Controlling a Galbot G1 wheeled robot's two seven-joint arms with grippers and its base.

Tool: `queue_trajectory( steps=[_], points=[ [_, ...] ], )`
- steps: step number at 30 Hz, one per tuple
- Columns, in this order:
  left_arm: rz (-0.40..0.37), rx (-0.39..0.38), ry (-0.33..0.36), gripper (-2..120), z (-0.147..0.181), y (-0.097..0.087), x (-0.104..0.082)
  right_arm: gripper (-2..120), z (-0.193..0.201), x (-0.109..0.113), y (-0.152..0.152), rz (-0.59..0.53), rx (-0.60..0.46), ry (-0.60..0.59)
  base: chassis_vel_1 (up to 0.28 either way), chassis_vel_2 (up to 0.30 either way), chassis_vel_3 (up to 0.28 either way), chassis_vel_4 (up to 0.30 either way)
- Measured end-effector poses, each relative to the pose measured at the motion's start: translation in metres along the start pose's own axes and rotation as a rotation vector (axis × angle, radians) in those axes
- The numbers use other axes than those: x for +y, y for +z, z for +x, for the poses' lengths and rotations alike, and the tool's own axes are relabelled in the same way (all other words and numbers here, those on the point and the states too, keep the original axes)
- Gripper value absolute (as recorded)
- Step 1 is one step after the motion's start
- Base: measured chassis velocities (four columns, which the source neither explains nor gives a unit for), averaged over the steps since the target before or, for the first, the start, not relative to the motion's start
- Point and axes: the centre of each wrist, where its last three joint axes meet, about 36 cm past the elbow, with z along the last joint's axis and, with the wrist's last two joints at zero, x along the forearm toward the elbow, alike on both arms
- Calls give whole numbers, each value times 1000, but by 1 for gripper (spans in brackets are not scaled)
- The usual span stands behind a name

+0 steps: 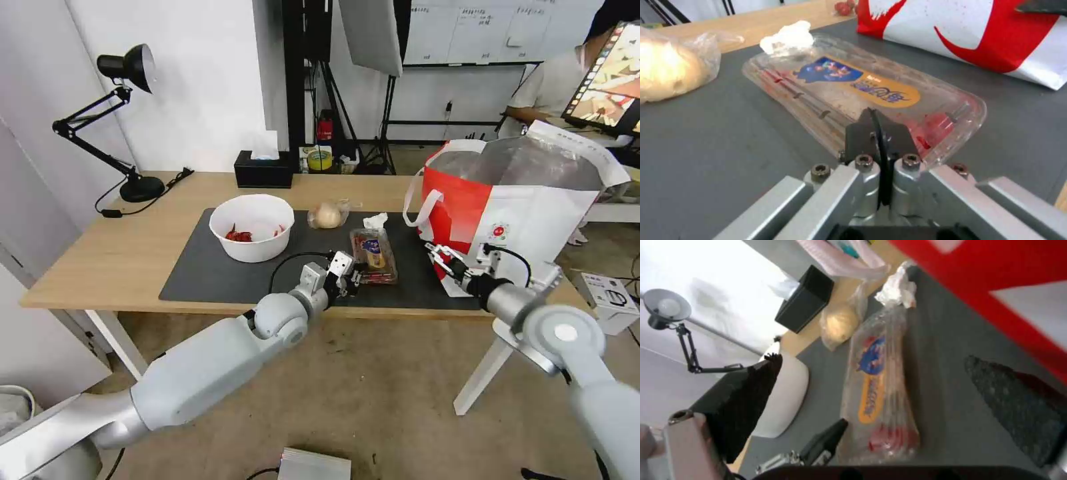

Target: Pick up the trash from the table and place it into the takeout bag.

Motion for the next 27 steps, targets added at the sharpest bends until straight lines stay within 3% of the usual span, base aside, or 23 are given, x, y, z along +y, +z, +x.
queue_trajectory(
  steps=[13, 27],
  points=[
    [2, -6, 3, 0, 1, -1, -3, 100, -50, 8, 14, 18, 89, 49, 0, 0, 0, 0],
    [6, -13, -2, 0, 6, 2, 0, 100, -81, 10, 15, -10, 111, 71, 0, 0, 0, 0]
  ],
)
